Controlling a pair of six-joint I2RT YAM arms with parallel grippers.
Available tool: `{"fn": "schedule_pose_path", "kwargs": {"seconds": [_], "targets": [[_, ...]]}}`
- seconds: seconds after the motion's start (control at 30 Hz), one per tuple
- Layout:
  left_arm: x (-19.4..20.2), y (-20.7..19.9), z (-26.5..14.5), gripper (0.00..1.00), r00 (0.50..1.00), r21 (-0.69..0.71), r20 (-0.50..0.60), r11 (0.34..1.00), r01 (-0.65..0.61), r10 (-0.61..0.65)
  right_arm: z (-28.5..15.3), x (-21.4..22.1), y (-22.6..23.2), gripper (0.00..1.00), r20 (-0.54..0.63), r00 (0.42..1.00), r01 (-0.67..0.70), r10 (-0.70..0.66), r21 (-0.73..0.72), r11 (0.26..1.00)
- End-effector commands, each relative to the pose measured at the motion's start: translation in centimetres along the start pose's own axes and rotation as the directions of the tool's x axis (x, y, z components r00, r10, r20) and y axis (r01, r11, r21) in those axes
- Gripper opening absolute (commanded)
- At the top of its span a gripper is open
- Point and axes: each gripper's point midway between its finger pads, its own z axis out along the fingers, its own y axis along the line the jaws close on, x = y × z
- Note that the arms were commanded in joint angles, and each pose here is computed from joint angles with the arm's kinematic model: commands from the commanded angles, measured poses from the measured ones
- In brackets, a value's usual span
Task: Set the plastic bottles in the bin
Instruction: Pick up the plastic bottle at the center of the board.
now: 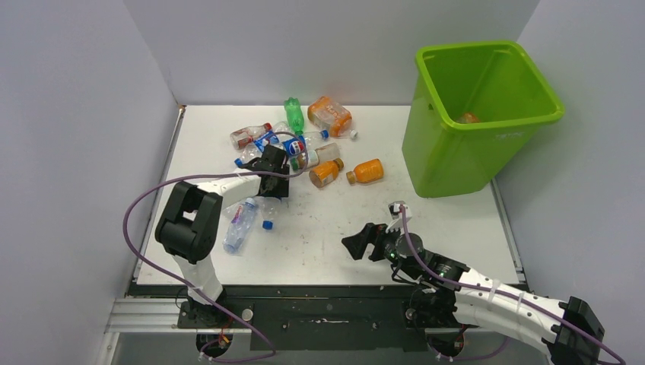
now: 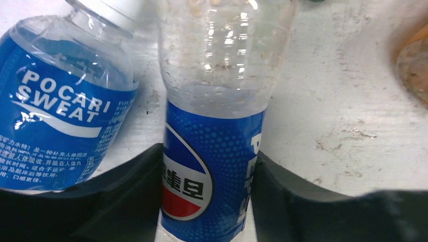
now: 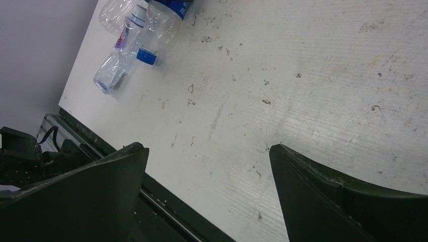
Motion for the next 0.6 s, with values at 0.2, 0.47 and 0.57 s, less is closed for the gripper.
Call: {"fn": "schedule_pose_path", "kwargs": {"seconds": [0.2, 0.47, 0.57], "targets": [[-5.5, -3.8, -5.5, 0.34, 0.962, 0.260, 0.161, 0.950, 0.175, -0.221, 0.1, -0.9, 2.1, 0.94, 0.033, 0.999, 0.013, -0.011, -0.087, 0.996], [-8.4, -7.5, -19.1, 0.27, 0.676, 0.804, 0.156, 0.490, 0.336, -0.720, 0.1, -3.1, 8.0, 0.94, 0.097, 0.995, 0.028, 0.003, -0.315, 0.949], [-8.3, -7.2, -23.9, 0.25, 0.523, 0.915, 0.091, 0.279, 0.292, -0.847, -0.7, -4.8, 10.4, 0.94, 0.174, 0.983, 0.017, 0.061, -0.412, 0.911]]}}
